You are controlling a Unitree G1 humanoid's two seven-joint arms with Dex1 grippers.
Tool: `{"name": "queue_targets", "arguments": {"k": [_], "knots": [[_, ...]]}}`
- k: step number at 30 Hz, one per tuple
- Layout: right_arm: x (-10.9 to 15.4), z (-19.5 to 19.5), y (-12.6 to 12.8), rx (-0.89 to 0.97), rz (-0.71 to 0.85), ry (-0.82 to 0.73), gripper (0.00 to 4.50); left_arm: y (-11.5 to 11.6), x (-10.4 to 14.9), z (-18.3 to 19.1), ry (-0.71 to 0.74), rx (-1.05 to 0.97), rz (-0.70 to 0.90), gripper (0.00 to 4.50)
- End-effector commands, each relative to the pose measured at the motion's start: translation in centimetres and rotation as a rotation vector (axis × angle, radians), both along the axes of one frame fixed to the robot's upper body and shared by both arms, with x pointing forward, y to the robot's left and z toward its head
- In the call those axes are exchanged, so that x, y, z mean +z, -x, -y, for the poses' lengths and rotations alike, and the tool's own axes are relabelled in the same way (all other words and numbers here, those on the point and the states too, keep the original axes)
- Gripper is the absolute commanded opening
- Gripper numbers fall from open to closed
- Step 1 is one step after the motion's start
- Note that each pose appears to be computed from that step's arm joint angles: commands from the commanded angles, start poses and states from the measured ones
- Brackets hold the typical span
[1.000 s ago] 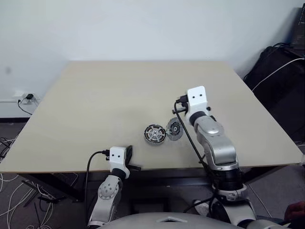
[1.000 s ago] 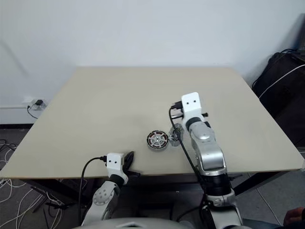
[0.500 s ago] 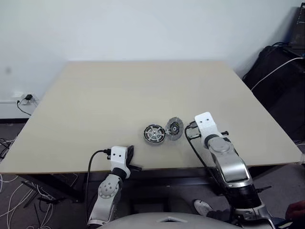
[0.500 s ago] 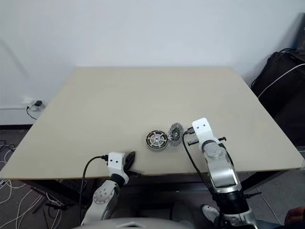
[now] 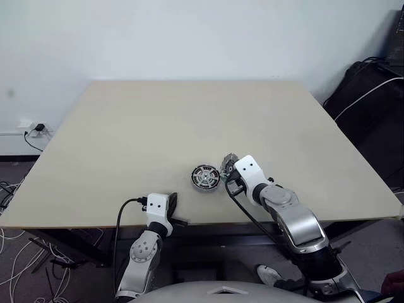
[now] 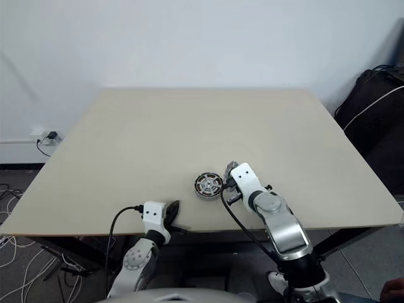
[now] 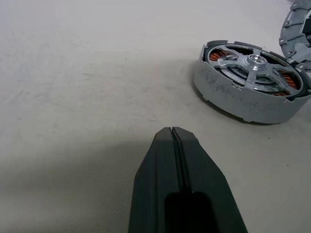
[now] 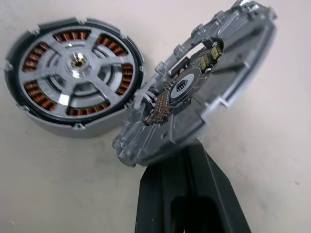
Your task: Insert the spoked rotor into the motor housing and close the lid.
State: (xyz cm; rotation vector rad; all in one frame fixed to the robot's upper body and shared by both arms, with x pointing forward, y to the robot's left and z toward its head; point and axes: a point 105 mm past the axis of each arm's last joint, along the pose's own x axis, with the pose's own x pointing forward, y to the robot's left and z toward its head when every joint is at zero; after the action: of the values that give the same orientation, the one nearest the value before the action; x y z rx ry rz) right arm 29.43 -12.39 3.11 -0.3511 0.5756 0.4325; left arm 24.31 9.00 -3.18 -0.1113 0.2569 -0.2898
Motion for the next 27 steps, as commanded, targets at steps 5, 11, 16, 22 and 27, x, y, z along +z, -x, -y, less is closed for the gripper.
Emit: {"name": "queue_targets", "arguments": {"k": [5,11,16,22,27], "knots": [[1.5,-1.7,-1.4,0.025,0.088,-0.04,0.03,-0.4,1.0,0.3,0.006,-0.008,0.043,0.0],[0.8,-2.1,-2.7,0.009,0.135,0.01,0.03,-0.5,1.0,0.4,0.003,-0.01,0.043,0.0],[0.7,-3.9,-3.0,0.067,0.164,-0.004,0.03,-0.5,1.0,0.2,0.003,-0.003,0.044,0.0],[0.8,-6.5,-2.9,0.147,0.177,-0.035,0.03,-0.5,1.0,0.3,0.005,-0.002,0.044,0.0],[-0.1,-7.7,-3.0,0.191,0.16,-0.028,0.03,-0.6,1.0,0.4,0.008,-0.005,0.044,0.0]]}}
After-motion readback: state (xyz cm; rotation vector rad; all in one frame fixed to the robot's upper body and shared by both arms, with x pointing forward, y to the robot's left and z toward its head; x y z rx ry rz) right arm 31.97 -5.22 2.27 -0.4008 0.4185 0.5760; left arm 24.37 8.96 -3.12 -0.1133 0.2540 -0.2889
